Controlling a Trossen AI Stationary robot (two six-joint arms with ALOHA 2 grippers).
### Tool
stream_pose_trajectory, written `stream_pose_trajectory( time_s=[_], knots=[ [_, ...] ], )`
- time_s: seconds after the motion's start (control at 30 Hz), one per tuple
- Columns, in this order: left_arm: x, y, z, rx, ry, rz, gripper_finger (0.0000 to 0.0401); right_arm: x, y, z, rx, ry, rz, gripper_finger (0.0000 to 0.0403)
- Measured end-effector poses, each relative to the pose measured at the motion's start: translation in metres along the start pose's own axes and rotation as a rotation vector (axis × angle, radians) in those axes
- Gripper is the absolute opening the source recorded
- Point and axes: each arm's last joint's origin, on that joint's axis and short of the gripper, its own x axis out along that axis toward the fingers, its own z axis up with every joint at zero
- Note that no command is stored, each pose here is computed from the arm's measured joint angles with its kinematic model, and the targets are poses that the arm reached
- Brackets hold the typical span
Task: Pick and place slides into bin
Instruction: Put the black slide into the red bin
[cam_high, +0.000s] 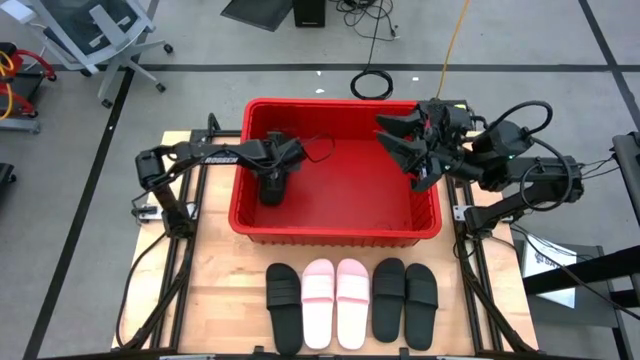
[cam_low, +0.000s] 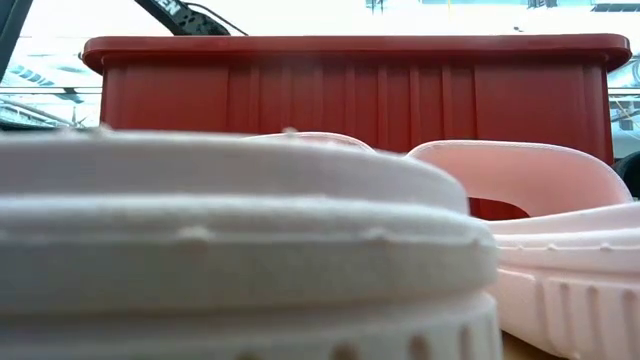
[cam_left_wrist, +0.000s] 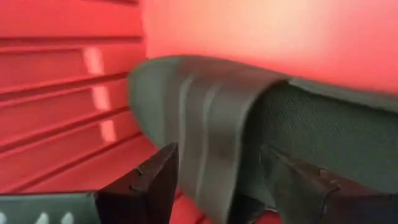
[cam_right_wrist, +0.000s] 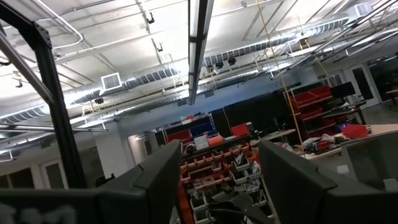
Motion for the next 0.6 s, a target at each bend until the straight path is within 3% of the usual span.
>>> stream_pose_trajectory(
  time_s=[0.6],
  knots=[
    [-0.103, -0.011, -0.020, -0.238, -0.194, 0.075, 0.0225, -0.001, 0.001, -0.021, 0.040, -0.010, 0.022, 0.0205]
  ],
)
